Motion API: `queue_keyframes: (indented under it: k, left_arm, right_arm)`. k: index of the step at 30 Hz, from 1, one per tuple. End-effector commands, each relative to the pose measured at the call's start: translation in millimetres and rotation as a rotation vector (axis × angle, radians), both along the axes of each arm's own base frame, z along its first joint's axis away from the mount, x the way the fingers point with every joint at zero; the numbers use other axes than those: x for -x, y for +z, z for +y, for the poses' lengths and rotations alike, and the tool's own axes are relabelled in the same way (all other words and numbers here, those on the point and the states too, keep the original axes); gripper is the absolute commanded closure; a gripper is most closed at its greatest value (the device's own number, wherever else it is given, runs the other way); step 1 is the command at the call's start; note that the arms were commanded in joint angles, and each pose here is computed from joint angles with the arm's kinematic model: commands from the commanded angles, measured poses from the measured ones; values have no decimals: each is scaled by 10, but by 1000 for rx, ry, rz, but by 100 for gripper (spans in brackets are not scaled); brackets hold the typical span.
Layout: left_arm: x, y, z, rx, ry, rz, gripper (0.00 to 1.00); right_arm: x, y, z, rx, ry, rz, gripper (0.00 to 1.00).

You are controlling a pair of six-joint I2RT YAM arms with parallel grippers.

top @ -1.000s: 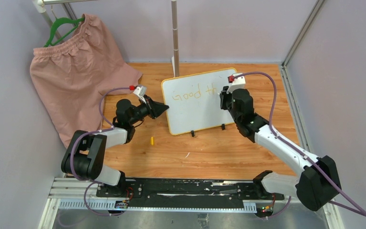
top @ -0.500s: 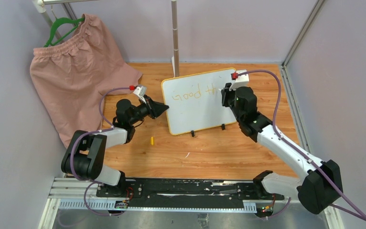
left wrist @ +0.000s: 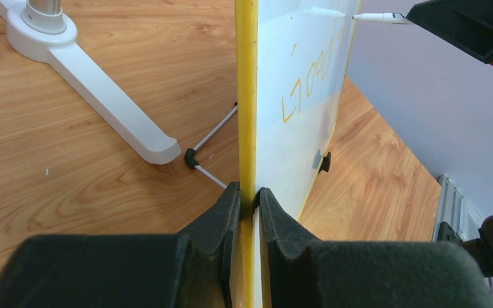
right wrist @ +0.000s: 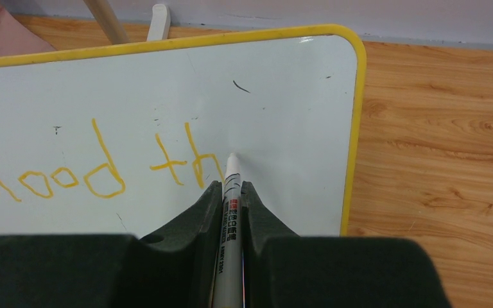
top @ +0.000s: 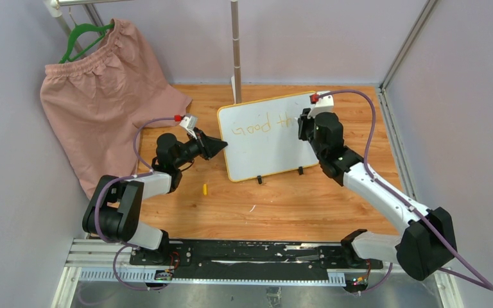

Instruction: Write a sentence on the whiteboard

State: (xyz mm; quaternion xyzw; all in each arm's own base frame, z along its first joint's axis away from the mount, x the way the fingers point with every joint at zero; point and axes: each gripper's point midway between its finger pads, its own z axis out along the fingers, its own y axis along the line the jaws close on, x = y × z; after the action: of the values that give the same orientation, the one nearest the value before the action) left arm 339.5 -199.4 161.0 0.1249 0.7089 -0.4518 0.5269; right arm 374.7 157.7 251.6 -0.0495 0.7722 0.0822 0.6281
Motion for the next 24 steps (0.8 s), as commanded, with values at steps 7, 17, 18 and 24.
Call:
queue_keyframes:
  k: [7, 17, 18, 24]
  left_arm:
    - [-12, 131, -33, -7, -7, -53, 97]
    - [-17, 123, -31, -7, -5, -50, 99]
    - [-17, 127, -31, -7, -4, -51, 99]
    - [-15, 119, -30, -9, -4, -51, 99]
  right_arm:
    - [-83, 9, -69, -4, -27, -12, 100]
    - [-6, -136, -96, -8, -29, 20, 100]
    - [3, -164, -97, -8, -28, 26, 100]
    - [59, -267, -105, -15, -23, 47, 100]
